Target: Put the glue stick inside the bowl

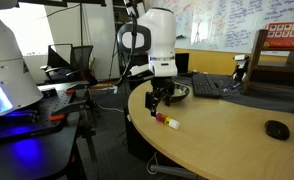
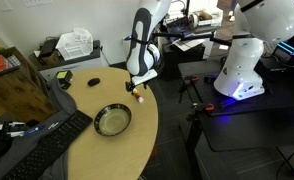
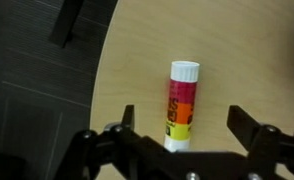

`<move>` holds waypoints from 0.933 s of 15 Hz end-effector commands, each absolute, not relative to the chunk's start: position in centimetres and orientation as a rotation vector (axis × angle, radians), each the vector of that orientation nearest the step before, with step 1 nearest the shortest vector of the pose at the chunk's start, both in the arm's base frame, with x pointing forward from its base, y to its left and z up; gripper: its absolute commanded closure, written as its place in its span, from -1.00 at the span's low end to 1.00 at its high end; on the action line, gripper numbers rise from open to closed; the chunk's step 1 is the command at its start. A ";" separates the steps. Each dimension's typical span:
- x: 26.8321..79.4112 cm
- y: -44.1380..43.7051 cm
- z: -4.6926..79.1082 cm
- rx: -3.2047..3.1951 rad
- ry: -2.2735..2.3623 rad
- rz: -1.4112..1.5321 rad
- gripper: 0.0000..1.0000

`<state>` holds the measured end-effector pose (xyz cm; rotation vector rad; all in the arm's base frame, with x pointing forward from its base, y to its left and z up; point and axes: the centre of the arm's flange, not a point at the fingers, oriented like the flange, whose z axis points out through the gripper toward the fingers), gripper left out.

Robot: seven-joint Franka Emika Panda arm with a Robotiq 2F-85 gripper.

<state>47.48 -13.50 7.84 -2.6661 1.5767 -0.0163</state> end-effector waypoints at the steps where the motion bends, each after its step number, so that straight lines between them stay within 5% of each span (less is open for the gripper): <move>1: 49.4 -14.0 5.7 -2.656 1.623 -0.004 -1.00; 3: 50.1 -14.2 4.6 -2.661 1.622 0.001 -0.88; 4: 50.3 -14.2 4.2 -2.660 1.626 -0.008 -0.45; 7: 50.8 -14.3 3.6 -2.668 1.614 -0.039 -0.22; 14: 50.5 -14.9 5.0 -2.577 1.625 0.105 0.81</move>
